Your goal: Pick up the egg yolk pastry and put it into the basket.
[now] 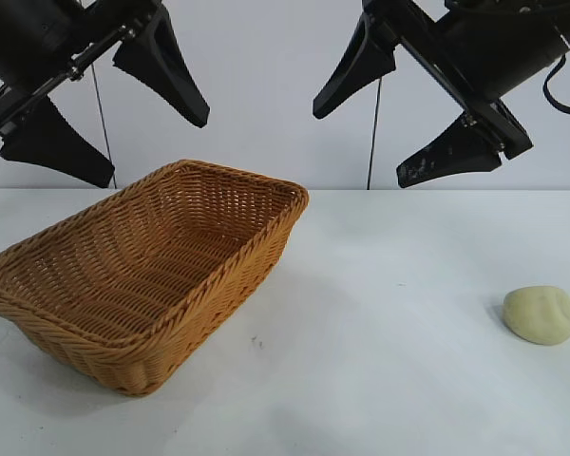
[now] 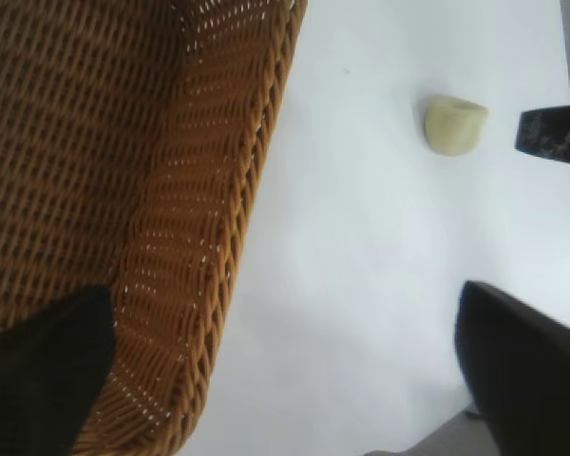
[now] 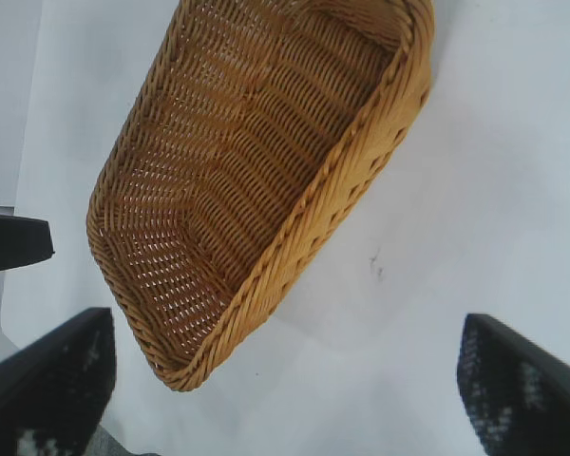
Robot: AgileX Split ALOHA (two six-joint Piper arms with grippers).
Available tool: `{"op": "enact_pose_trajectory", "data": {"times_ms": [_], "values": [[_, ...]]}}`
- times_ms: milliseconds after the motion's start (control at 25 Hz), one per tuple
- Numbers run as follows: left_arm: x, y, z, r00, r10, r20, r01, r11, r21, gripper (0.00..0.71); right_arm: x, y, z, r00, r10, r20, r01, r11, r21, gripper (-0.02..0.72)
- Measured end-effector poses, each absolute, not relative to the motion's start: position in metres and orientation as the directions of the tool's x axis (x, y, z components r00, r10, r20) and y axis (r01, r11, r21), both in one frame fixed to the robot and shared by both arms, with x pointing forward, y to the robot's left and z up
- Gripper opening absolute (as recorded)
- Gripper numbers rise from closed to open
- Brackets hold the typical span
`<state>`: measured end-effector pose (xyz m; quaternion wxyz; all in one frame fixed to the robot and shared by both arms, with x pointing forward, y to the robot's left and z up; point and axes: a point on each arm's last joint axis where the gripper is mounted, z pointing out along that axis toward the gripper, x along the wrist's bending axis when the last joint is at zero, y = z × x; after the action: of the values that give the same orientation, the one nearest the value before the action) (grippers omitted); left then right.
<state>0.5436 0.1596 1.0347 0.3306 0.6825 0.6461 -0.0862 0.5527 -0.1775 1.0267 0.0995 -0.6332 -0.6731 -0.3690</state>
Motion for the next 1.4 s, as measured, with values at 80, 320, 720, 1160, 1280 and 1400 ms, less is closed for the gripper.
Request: {"op": "enact_pose_trajectory", "data": {"times_ms": [80, 320, 720, 1160, 1280, 1400], "values": [[0.542, 0.161, 1.035, 0.124, 0.83, -0.545, 0.945, 0.068, 0.319, 0.695, 0.553, -0.178, 1.027, -0.178, 0.779, 0.601, 0.926, -0.074, 0.371, 0.695], [0.51, 0.175, 1.037, 0.02, 0.844, -0.536, 0.953, 0.146, 0.266, 0.695, 0.553, -0.178, 1.027, -0.178, 0.779, 0.601, 0.926, -0.074, 0.37, 0.695], [0.477, 0.198, 1.022, -0.318, 0.793, -0.52, 0.873, 0.459, 0.166, 0.696, 0.553, -0.178, 1.027, -0.178, 0.779, 0.601, 0.926, -0.074, 0.37, 0.695], [0.495, 0.2, 0.987, -0.637, 0.637, -0.433, 0.704, 0.711, 0.01, 0.696, 0.553, -0.177, 1.027, -0.179, 0.779, 0.602, 0.926, -0.073, 0.369, 0.695], [0.503, 0.199, 0.971, -0.666, 0.623, -0.409, 0.684, 0.73, -0.002, 0.696, 0.553, -0.177, 1.027, -0.179, 0.779, 0.602, 0.926, -0.073, 0.369, 0.695], [0.513, 0.197, 0.953, -0.687, 0.607, -0.4, 0.661, 0.75, 0.002, 0.696, 0.552, -0.177, 1.027, -0.179, 0.778, 0.602, 0.927, -0.072, 0.369, 0.695]]}}
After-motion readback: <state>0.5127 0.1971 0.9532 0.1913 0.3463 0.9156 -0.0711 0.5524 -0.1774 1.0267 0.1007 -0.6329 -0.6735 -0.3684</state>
